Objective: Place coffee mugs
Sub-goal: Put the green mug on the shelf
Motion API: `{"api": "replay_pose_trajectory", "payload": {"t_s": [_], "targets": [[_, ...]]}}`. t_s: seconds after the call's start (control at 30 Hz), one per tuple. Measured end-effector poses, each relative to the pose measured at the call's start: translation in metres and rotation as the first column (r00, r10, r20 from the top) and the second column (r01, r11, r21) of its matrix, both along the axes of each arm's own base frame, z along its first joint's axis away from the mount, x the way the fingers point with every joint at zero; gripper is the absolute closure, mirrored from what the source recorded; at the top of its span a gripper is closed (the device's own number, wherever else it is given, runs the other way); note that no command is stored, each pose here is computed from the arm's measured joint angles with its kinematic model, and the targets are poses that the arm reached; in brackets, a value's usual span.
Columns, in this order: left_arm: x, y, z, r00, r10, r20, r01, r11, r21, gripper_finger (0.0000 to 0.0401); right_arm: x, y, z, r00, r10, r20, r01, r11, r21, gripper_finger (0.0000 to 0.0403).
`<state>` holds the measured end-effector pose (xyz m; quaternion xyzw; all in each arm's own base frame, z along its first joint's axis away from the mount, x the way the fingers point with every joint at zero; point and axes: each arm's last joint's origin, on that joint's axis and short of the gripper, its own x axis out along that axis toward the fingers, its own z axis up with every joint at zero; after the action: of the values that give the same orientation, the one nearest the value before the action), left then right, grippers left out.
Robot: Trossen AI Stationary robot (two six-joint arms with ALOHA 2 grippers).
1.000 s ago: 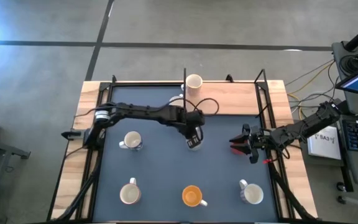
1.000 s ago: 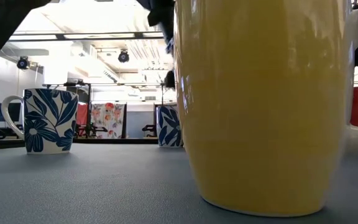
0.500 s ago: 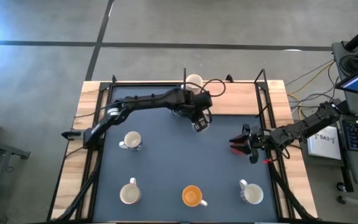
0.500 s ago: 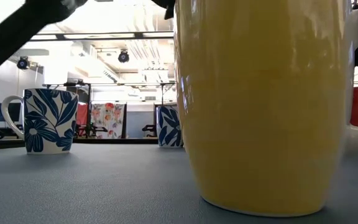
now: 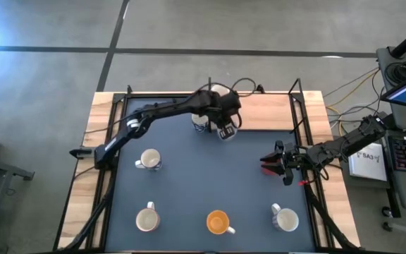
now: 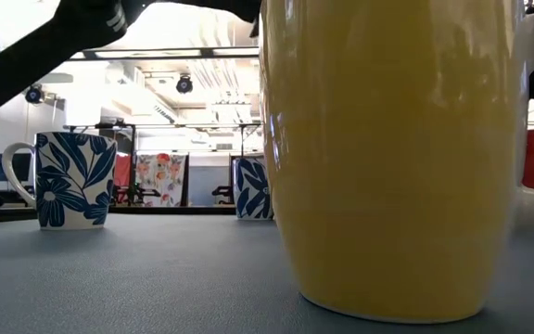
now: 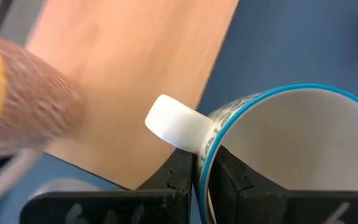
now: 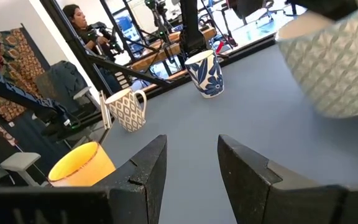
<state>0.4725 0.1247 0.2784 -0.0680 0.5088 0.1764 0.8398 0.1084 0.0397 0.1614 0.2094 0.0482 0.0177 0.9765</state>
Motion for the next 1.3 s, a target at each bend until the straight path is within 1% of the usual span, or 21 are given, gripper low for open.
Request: {"api": "replay_pose_trajectory", "payload": {"t_s": [0.07, 0.3, 0.5, 0.67, 1.03, 1.3], "targets": [[-0.001, 0.008, 0.003, 1.000, -0.009, 0.016, 0.009, 1.000, 0.017, 0.0388, 0.000, 0.000, 0.000, 1.000, 0.000, -0.001, 0.000, 1.000, -0.001, 0.0271], [-0.011, 0.036, 0.002, 1.000, 0.009, -0.008, -0.009, 0.999, 0.036, 0.0387, 0.000, 0.000, 0.000, 1.000, 0.000, -0.001, 0.000, 1.000, 0.000, 0.0271], [-0.017, 0.052, 0.001, 0.999, 0.033, -0.015, -0.033, 0.999, 0.037, 0.0381, 0.000, 0.000, 0.000, 1.000, 0.000, -0.001, 0.000, 1.000, 0.000, 0.0271], [-0.020, 0.056, 0.001, 0.999, 0.033, -0.029, -0.032, 0.999, 0.035, 0.0368, 0.000, 0.000, 0.000, 1.000, 0.000, -0.001, 0.000, 1.000, 0.000, 0.0271], [-0.026, 0.059, -0.004, 0.995, 0.046, -0.087, -0.045, 0.999, 0.013, 0.0363, 0.000, 0.000, 0.000, 1.000, 0.000, -0.001, 0.000, 1.000, -0.001, 0.0271], [-0.026, 0.060, -0.005, 0.996, 0.041, -0.085, -0.040, 0.999, 0.016, 0.0328, 0.000, 0.000, 0.000, 1.000, 0.000, -0.001, 0.000, 1.000, -0.001, 0.0271]]}}
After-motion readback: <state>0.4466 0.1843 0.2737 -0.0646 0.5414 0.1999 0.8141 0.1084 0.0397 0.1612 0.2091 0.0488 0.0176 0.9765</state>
